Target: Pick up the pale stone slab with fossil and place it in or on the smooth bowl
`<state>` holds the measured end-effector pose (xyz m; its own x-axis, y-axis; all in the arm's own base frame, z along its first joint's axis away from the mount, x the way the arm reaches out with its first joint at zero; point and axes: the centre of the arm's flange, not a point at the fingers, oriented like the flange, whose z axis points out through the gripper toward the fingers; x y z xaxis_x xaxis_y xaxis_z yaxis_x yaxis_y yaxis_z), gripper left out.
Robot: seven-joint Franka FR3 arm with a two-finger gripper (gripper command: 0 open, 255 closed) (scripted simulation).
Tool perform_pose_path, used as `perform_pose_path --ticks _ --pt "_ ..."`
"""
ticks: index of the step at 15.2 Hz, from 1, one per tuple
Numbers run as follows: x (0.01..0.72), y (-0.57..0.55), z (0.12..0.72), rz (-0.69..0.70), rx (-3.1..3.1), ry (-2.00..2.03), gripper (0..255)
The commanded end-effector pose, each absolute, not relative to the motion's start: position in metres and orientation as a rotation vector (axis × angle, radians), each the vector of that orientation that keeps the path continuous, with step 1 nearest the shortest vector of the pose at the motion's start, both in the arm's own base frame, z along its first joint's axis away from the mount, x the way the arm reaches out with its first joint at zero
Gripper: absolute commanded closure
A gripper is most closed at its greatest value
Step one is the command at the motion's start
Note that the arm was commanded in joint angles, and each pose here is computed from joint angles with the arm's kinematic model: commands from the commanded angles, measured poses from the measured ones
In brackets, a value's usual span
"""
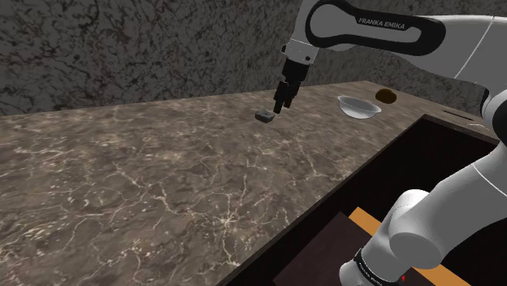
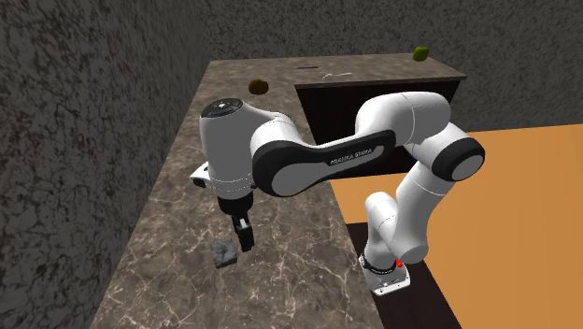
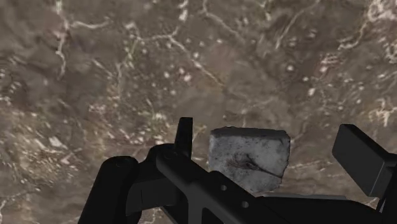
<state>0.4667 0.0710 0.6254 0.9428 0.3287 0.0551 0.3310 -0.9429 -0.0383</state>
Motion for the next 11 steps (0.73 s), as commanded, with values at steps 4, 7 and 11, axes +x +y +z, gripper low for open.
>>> perform_pose_path --ticks 4,7,11 --pt "0.481 0.081 0.606 -0.083 -3.047 -0.563 0" --pt "0.481 0.082 0.59 -0.083 -3.047 -0.563 0" --pt "0.482 0.082 0.587 -0.083 -3.047 -0.563 0"
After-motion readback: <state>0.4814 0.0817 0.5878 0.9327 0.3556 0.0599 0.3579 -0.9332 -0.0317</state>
